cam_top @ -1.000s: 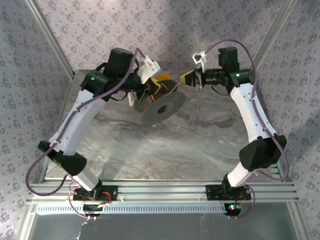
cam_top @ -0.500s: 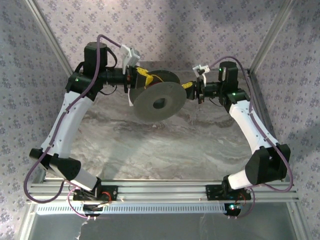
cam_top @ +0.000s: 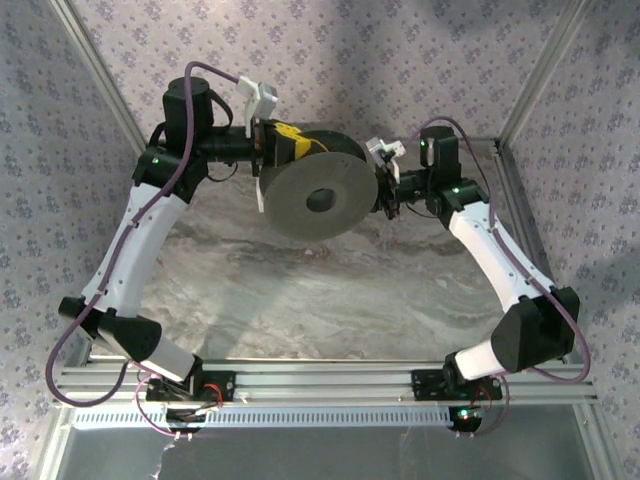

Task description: Wrap the cables

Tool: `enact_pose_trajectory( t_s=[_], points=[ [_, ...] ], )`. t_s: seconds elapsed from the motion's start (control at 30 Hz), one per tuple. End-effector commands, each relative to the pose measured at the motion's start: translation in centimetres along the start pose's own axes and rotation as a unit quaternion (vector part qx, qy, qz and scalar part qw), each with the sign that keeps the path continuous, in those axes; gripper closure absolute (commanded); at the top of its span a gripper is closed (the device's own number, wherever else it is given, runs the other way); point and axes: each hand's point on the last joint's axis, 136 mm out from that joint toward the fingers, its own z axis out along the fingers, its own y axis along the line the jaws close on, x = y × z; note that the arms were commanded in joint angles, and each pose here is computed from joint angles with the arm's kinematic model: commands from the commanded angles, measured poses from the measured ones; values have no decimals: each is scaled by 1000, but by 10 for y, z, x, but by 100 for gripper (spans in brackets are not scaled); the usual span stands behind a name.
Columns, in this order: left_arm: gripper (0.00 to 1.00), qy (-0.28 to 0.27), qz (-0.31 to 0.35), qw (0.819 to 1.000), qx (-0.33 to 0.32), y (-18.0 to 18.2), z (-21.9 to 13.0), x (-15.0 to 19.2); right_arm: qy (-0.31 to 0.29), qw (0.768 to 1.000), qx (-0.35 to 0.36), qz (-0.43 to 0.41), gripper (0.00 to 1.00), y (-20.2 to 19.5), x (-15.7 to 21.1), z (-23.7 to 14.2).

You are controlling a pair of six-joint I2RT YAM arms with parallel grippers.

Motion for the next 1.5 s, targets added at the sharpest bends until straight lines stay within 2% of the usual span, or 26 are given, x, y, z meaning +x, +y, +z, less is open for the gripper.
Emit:
enact_pose_trajectory(
  t_s=[0.0,0.27,0.37,0.47,0.6,0.73,1.1,1.3,1.47],
  points=[
    [100,-102,123,987,15,-38,-8,-67,12,1000,-20,16,100,17,4,6],
    [100,-127,94,987,-1,-15,14,-65,15,998,-57,-13,100,36,-7,14],
    [100,-124,88,988,7,-13,23,-64,20,995,-97,-5,100,51,-6,17],
    [100,-121,84,989,16,-14,31,-64,-13,989,-150,-2,100,68,-18,11],
    [100,-112,82,990,18,-14,38,-61,-58,991,-123,8,100,60,-34,1],
    [100,-105,81,991,20,-14,42,-59,-54,990,-125,31,100,45,-28,7],
    [100,-90,78,993,16,-9,52,-56,-60,992,-104,37,100,39,-35,-7],
    [100,-75,89,993,0,-17,42,-54,-81,995,-52,19,73,46,-52,-44],
    [100,-71,96,993,-17,-25,30,-52,-89,996,-26,5,45,61,-61,-61]
  ],
)
